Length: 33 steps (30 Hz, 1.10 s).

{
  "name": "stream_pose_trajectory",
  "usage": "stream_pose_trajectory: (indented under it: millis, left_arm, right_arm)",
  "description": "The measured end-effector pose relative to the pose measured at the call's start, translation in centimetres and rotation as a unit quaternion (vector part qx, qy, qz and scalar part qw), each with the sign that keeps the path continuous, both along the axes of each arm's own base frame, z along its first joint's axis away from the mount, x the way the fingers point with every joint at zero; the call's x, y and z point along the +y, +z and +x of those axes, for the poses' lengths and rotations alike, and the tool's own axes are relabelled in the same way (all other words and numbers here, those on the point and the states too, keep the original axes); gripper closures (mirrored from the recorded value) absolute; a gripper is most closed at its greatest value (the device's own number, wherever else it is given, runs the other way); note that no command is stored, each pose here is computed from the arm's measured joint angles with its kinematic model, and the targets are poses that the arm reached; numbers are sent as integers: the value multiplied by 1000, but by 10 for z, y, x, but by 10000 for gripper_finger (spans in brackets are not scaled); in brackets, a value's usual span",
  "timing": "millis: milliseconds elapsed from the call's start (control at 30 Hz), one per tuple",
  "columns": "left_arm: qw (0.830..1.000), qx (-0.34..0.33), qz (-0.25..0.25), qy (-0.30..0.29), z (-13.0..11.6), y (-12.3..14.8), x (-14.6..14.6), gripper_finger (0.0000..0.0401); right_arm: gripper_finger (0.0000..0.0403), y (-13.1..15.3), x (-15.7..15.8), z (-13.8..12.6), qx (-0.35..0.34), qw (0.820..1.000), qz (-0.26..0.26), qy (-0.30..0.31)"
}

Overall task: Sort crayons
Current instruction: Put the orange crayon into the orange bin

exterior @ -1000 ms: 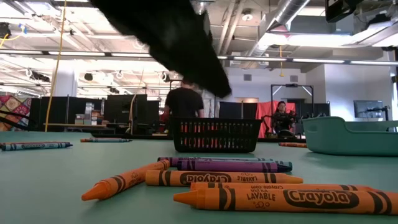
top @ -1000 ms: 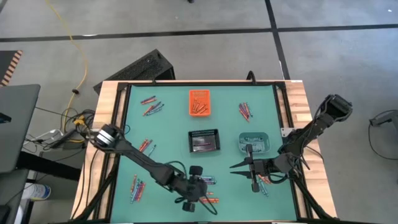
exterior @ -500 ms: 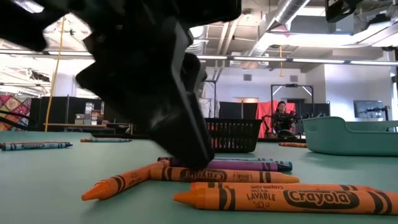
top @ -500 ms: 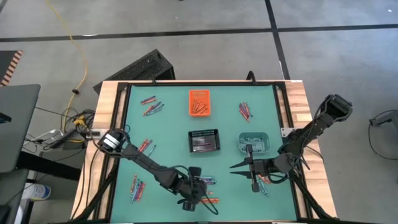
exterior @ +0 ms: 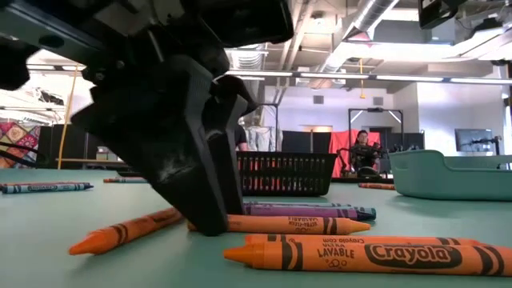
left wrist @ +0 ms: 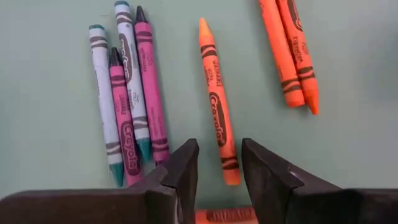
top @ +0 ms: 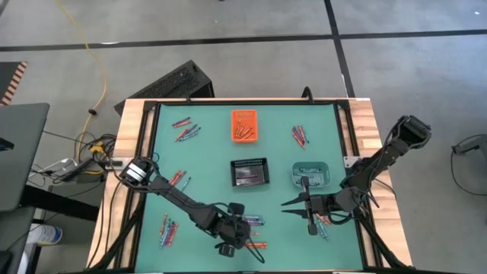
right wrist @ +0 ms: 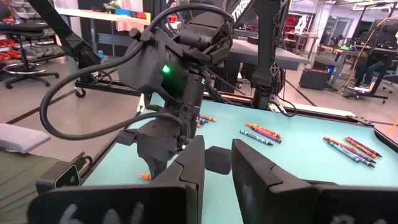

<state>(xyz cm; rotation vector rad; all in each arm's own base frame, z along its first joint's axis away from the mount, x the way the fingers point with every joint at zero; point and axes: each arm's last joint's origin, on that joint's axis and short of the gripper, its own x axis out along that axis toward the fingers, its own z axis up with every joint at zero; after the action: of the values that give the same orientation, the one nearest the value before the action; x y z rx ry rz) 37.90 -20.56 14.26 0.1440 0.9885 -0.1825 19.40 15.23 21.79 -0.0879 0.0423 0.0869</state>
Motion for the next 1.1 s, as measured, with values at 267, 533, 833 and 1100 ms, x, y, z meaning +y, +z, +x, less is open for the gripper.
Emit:
stream_pose_trajectory:
  millis: [267,533,833,1100]
  left_arm:
    - [999,25,-23,-9,3,-9,3,353]
    - [999,17,-27,-2,6,-3,3,390]
    - [995,-97,1,-21,5,90,30,388]
    - [967,-158,97,173,2,150,137,389]
  right_arm:
    - [322,0,0,0,0,1000,0,0]
    - [322,0,0,0,0,1000,0,0]
    - [322,-1,0,0,3,1000,-3,0]
    - [322,-1,0,0,4,1000,5,-1]
